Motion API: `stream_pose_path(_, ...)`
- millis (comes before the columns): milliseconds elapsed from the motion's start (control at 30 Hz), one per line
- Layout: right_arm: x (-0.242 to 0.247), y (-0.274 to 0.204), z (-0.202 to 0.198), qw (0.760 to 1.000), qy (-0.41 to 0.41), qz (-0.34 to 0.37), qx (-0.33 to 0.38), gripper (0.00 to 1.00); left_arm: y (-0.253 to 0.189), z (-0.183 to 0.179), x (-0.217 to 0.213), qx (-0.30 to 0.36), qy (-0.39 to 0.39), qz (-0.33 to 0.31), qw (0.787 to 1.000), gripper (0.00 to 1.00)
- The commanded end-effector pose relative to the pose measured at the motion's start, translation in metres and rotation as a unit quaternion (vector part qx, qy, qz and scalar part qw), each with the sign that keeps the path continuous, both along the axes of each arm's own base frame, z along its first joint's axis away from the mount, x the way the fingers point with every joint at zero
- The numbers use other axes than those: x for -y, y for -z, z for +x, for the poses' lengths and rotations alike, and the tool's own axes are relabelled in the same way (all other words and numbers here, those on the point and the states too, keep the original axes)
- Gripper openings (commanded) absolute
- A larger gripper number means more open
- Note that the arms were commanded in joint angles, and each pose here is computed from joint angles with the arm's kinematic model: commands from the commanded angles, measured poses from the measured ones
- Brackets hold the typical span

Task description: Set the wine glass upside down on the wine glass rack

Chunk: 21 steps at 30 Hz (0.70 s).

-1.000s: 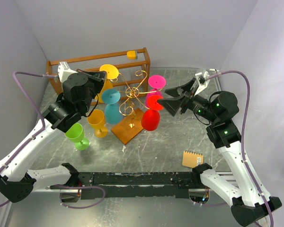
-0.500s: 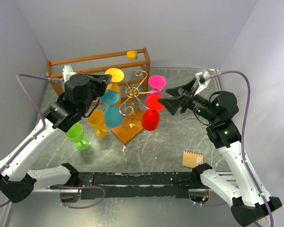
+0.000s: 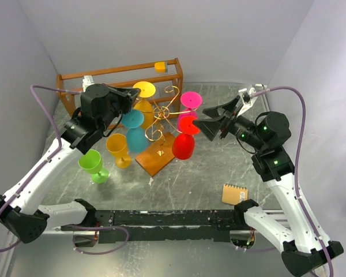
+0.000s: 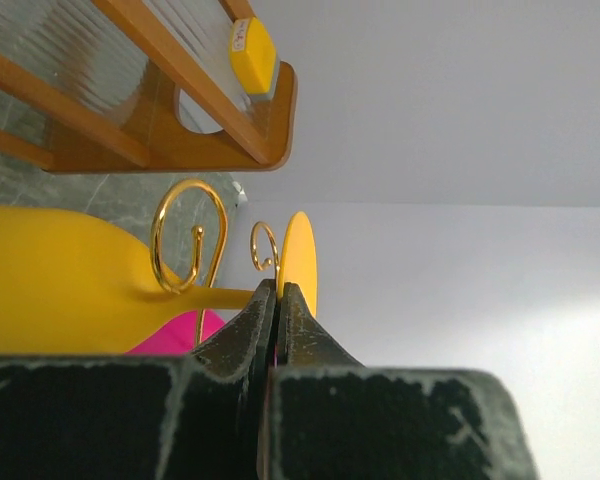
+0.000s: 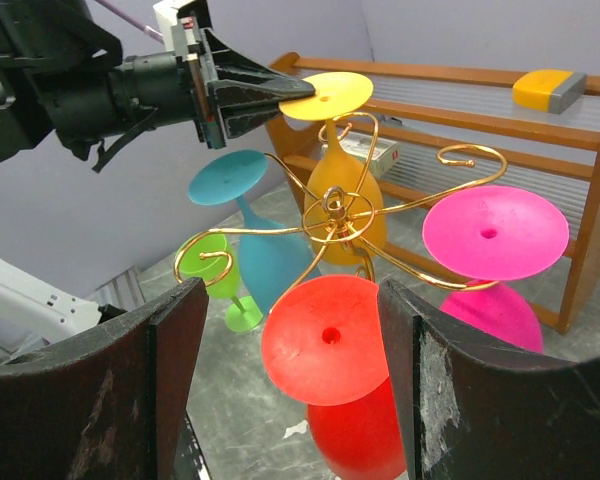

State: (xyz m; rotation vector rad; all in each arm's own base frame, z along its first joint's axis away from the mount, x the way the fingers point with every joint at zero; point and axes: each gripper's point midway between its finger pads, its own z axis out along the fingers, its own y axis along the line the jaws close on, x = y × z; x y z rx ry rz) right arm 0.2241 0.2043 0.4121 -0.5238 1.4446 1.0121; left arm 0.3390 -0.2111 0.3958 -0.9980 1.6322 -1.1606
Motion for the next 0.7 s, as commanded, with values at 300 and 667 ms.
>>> stream_pose_path(300,0.004,-0.002,0.001,1.0,0.015,-0.002,0.007,0.69,0.007,0.033,0.004,0.0,0.035,-0.032,0.999,0.07)
stream_pose_path(667,0.002,0.0,0.004,1.0,0.014,0.0,0.001,0.69,0.002,0.034,-0.021,0.011,-0.011,-0.013,1.0,0.07)
